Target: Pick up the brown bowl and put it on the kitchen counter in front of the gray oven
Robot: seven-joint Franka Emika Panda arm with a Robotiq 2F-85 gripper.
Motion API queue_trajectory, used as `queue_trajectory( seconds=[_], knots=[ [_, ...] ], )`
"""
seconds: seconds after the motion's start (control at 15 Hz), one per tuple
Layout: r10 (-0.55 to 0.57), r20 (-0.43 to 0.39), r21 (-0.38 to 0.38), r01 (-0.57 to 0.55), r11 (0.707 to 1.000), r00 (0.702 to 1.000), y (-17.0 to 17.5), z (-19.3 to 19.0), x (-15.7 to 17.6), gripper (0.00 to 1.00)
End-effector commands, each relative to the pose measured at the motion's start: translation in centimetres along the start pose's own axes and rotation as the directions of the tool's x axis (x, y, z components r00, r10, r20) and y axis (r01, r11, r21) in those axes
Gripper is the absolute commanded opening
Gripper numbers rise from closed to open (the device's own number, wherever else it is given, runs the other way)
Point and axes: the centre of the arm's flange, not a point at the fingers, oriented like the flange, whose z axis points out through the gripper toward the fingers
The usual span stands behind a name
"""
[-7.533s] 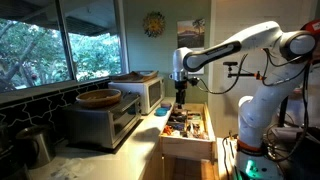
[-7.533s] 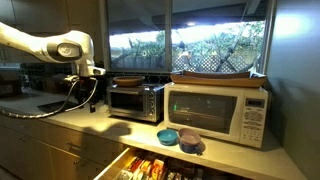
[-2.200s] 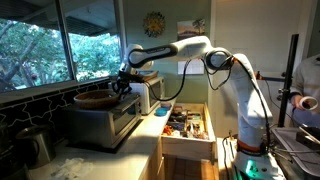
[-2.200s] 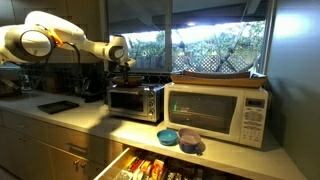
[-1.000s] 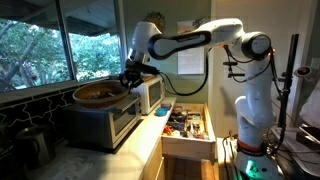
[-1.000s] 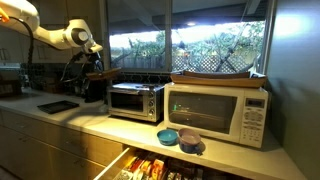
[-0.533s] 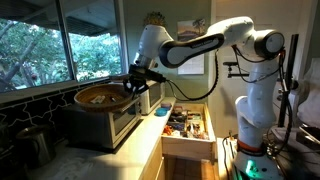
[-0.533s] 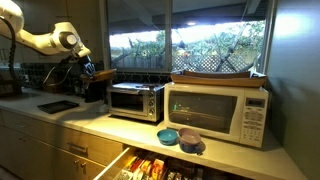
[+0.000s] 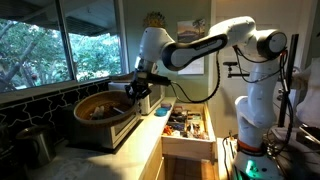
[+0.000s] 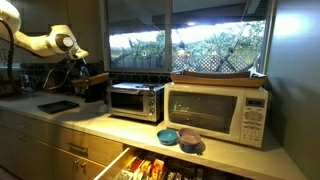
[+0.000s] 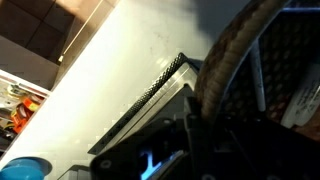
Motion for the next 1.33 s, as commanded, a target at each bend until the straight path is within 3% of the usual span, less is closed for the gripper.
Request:
queue_trajectory(
  seconds=[0.0,0.2,0.33,0.4,0.67,0.73,1.0,1.13,1.27],
  knots=[
    [-0.203,0.037,-0.004,0.203,0.979,0.979,3.2,-0.8,-6.6,0.01],
    [-0.229,0.075,0.001,0.230,0.973,0.970,5.6,0.2,-12.2,0.01],
    [-0.119,0.062,0.053,0.116,0.992,0.991,7.9,1.3,-14.5,0.01],
    [-0.187,0.084,0.002,0.187,0.982,0.979,3.9,1.2,-12.3,0.06],
    [-0.141,0.066,0.021,0.140,0.990,0.988,6.5,1.8,-13.7,0.06],
    [-0.139,0.065,0.023,0.138,0.990,0.988,6.5,1.6,-13.6,0.01],
    [-0.265,0.111,0.120,0.252,0.960,0.958,11.8,3.5,-15.6,0.01],
    [-0.266,0.137,0.141,0.247,0.959,0.954,14.3,4.8,-16.9,0.01],
    [-0.177,0.154,0.143,0.156,0.977,0.972,17.2,6.0,-18.1,0.01]
  ],
)
